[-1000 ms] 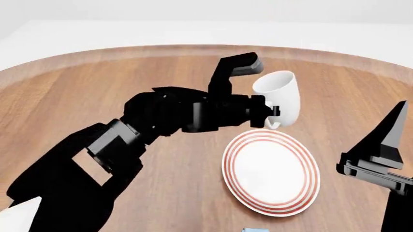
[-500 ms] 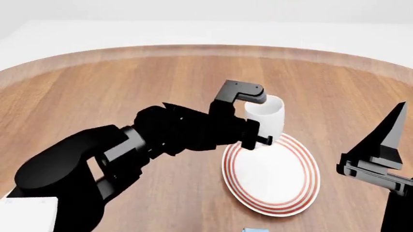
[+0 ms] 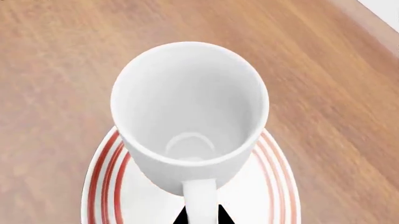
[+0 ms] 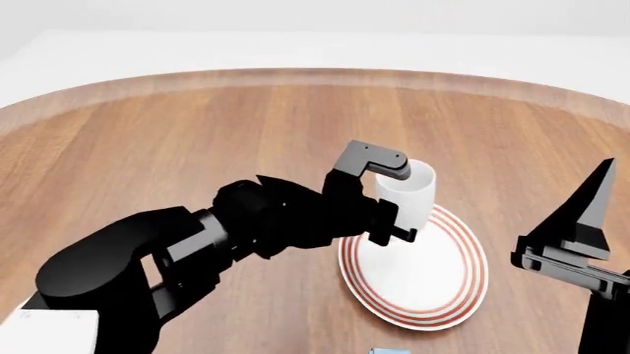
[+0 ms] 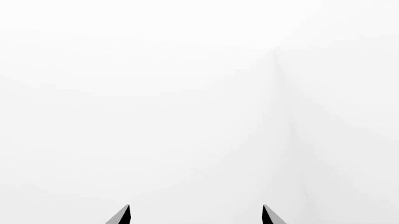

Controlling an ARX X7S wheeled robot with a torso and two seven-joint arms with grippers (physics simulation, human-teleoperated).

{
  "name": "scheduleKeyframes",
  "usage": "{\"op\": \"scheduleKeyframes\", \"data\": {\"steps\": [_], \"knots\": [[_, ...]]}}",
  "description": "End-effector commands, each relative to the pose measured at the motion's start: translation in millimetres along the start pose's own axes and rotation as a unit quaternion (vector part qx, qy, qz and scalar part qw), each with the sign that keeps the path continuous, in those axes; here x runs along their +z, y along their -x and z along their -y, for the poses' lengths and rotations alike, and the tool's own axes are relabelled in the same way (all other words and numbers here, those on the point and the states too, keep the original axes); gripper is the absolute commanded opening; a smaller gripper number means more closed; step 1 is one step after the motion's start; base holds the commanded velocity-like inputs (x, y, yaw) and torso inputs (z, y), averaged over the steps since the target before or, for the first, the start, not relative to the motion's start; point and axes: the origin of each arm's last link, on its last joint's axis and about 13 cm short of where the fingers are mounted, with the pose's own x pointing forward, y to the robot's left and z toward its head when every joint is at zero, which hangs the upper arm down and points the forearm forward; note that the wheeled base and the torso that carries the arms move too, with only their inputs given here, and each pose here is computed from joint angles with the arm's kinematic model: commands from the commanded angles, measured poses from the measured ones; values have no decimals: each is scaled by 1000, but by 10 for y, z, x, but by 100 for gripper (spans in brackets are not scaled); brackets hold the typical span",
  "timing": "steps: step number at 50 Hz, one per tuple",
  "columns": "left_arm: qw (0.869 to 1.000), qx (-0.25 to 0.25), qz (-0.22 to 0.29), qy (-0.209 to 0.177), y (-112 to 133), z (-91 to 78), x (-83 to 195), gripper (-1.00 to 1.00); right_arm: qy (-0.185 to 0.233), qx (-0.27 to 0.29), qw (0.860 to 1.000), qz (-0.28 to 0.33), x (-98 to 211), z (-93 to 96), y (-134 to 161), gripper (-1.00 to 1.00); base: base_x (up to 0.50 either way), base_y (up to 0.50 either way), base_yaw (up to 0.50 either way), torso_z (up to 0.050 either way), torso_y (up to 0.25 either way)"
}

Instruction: Pick up the white mug and put it on the plate, and put the chocolate pudding to the right of the plate.

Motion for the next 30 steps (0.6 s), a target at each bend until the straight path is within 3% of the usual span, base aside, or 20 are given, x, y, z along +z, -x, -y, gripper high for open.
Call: {"op": "scheduleKeyframes", "data": {"steps": [1,9,17,30], "knots": [[999,19,-12,-32,-25,-1,-75,-100,-2,-1,1000,-2,-10,6,2,100,0,0,0,0,0],[1000,-3,-15,-14,-25,9,-80,-100,-5,-2,1000,-4,-5,8,2,100,0,0,0,0,0],[999,-5,-18,-39,-1,43,-36,-100,-9,-3,1000,-7,-27,15,11,100,0,0,0,0,0],[999,-6,-24,-41,-1,31,-47,-100,-12,-2,1000,-9,-28,12,13,100,0,0,0,0,0]]}}
